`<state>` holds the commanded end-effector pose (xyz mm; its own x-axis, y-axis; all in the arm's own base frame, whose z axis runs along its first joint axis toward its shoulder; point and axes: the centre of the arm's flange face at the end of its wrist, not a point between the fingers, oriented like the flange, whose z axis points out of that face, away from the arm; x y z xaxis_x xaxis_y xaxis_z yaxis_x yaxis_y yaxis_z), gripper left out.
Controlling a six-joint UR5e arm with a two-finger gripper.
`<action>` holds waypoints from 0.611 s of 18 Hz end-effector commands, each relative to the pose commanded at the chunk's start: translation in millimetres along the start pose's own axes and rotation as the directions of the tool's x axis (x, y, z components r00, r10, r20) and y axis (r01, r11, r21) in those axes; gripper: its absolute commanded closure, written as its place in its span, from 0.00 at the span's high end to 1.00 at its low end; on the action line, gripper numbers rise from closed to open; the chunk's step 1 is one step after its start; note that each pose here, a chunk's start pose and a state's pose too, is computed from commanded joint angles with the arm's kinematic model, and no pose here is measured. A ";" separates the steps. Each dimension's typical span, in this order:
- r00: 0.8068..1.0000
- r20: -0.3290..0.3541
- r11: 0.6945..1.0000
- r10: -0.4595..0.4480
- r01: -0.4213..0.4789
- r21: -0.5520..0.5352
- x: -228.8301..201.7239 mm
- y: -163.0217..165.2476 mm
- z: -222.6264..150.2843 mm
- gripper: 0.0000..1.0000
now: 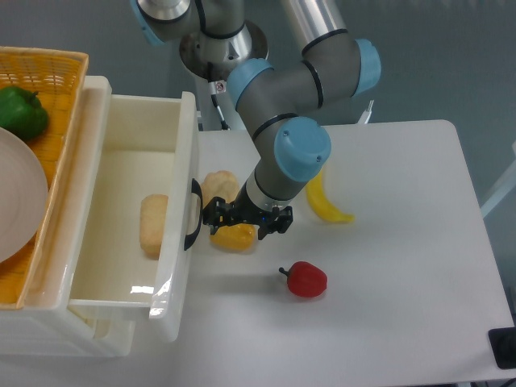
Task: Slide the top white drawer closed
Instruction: 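Push the white drawer front into the cabinet with the gripper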
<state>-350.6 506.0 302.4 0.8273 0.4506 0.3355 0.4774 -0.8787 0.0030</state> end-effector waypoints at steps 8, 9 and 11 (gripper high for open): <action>1.000 0.007 1.000 0.011 -0.011 -0.005 15.6 -1.7 2.3 1.00; 1.000 0.008 1.000 0.015 -0.015 -0.003 18.1 -1.4 1.3 1.00; 1.000 0.008 1.000 0.009 -0.009 -0.003 20.3 -1.4 1.1 1.00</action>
<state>-334.1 516.5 308.1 0.8340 0.4439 0.3278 0.4690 -0.8832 0.0027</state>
